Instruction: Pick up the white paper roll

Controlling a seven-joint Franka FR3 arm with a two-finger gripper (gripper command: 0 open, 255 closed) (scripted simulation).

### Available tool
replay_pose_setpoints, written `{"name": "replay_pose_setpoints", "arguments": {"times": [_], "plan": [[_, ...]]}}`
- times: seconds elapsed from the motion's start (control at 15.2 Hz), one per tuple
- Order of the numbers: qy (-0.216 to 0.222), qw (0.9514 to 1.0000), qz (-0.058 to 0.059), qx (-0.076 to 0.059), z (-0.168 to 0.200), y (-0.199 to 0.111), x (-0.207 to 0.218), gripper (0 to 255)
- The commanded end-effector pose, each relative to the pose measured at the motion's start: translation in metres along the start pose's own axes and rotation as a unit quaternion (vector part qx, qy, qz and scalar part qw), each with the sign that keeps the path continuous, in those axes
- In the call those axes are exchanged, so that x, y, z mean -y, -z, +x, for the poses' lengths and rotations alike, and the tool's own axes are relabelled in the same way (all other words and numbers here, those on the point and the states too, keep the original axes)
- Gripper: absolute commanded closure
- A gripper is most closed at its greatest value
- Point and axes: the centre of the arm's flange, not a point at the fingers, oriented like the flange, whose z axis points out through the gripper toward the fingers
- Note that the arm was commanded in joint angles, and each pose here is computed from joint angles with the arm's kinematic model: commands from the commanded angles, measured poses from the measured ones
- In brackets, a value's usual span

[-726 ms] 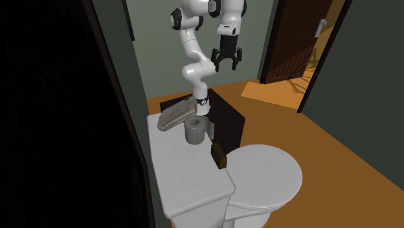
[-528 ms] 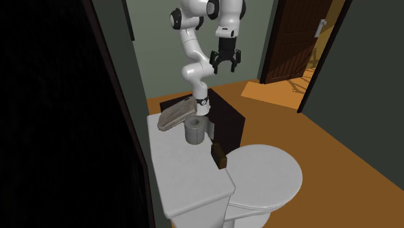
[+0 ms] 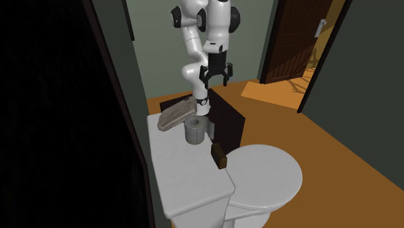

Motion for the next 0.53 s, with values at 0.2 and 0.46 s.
{"name": "replay_pose_setpoints", "arguments": {"times": [0.2, 0.46], "plan": [[-0.002, 0.9999, 0.01, -0.004, 0.04, -0.026, -0.049, 0], [-0.003, 0.9998, 0.018, -0.007, 0.07, -0.049, -0.088, 0]]}}
